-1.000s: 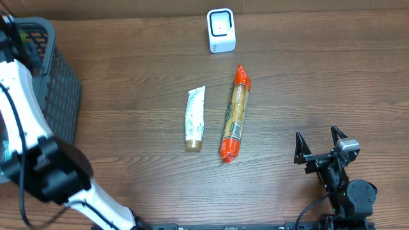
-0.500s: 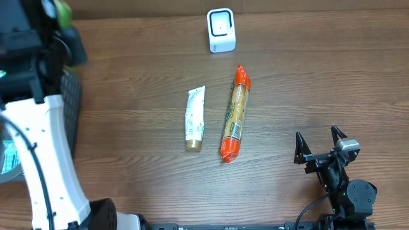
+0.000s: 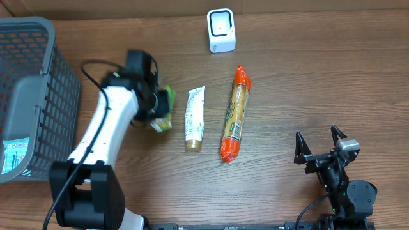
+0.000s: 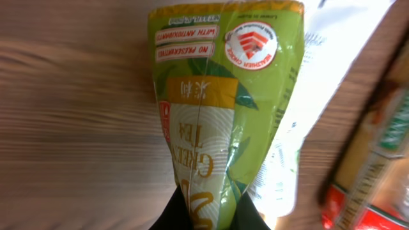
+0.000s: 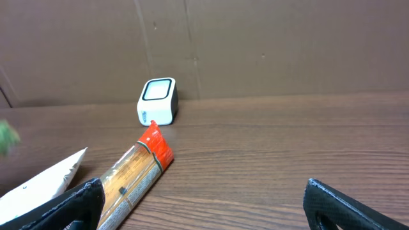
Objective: Scan the item barcode
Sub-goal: 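Place the green carton on the table left of the white tube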
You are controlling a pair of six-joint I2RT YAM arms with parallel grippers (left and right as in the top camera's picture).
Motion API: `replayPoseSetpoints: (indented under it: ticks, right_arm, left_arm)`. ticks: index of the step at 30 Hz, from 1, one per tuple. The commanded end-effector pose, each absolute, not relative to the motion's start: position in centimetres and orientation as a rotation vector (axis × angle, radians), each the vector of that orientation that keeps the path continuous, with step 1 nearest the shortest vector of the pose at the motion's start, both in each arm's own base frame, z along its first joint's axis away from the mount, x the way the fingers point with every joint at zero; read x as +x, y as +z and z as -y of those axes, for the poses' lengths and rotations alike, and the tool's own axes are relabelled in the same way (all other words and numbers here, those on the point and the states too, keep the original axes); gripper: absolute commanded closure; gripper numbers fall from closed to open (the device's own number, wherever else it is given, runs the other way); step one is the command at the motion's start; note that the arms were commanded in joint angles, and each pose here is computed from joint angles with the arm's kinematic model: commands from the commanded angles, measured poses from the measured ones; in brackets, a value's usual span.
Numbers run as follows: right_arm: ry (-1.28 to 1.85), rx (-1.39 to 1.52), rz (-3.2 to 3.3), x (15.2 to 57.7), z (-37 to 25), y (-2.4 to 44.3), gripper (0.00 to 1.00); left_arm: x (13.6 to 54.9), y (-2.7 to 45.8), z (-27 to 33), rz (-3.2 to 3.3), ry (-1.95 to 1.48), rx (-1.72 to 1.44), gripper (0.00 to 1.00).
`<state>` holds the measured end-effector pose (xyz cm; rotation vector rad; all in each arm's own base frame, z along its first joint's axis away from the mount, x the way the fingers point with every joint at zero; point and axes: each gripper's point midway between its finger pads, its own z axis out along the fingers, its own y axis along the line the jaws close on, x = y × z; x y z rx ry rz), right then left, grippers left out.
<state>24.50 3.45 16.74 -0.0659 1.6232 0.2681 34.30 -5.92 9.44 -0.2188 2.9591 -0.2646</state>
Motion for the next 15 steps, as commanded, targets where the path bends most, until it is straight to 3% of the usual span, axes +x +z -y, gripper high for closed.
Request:
replayPoseSetpoints:
  ticks: [1, 10, 15]
  right_arm:
    - [0.260, -0.062, -1.620, 24.5, -3.3, 16.5, 0.00]
    - [0.260, -0.062, -1.620, 24.5, -3.3, 16.5, 0.00]
    - [0.260, -0.062, -1.620, 24.5, -3.3, 16.5, 0.00]
  left_arm:
    - [32.9, 7.0, 7.3, -2.968, -0.331, -0.268, 0.96]
    - [30.9, 2.6, 7.6, -2.976, -0.335, -0.273, 0.95]
    - [31.0, 2.5, 7.6, -2.969, -0.337, -0.271, 0.67]
